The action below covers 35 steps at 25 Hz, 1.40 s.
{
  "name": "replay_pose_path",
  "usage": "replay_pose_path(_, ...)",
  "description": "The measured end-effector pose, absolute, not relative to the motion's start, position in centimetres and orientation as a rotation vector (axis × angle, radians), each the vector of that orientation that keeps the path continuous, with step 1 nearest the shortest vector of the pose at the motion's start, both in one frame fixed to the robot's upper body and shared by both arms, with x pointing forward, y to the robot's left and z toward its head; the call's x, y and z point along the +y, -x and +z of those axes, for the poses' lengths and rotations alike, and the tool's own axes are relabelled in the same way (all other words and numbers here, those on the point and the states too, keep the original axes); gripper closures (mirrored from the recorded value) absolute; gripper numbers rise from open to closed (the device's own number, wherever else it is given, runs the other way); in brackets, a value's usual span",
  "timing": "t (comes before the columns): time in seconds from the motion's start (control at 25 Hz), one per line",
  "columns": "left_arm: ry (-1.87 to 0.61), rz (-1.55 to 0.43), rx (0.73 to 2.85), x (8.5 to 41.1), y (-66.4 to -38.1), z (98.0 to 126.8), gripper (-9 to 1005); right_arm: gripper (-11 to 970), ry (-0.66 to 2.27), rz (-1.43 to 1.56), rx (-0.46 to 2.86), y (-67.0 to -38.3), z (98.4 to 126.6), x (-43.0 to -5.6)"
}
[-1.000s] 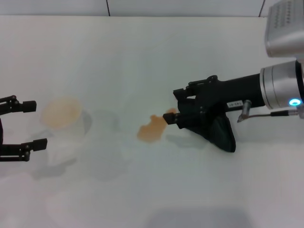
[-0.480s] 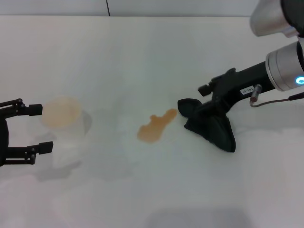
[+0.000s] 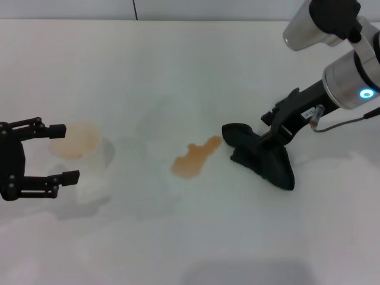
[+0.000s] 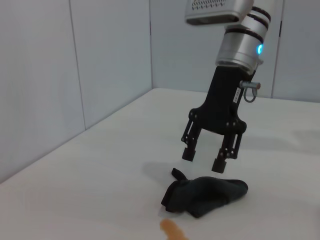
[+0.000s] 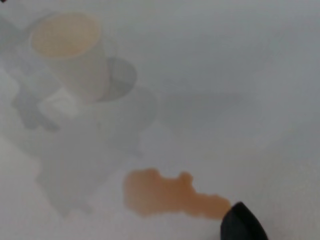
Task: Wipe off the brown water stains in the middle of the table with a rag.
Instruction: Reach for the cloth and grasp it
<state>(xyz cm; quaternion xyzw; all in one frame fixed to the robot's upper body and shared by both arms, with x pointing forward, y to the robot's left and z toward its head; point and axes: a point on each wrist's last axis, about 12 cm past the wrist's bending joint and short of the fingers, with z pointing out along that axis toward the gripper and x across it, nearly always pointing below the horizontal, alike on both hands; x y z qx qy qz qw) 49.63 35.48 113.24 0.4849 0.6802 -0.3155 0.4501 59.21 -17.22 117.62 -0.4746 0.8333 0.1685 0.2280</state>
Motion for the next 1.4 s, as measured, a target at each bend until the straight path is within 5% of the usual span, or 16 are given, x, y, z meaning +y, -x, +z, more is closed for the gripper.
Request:
replay_pose_path(1.0,-1.204,-0.757,1.677,34.9,-50.2,113.0,122,290,1.3,0.391,2.34,-59.6,114.2,-15.8)
replay_pose_path(1.4,-1.204,-0.755,1.675,34.8,-50.2,113.0,122,612,1.297,0.381,2.334,-59.6,114.1,-15.6)
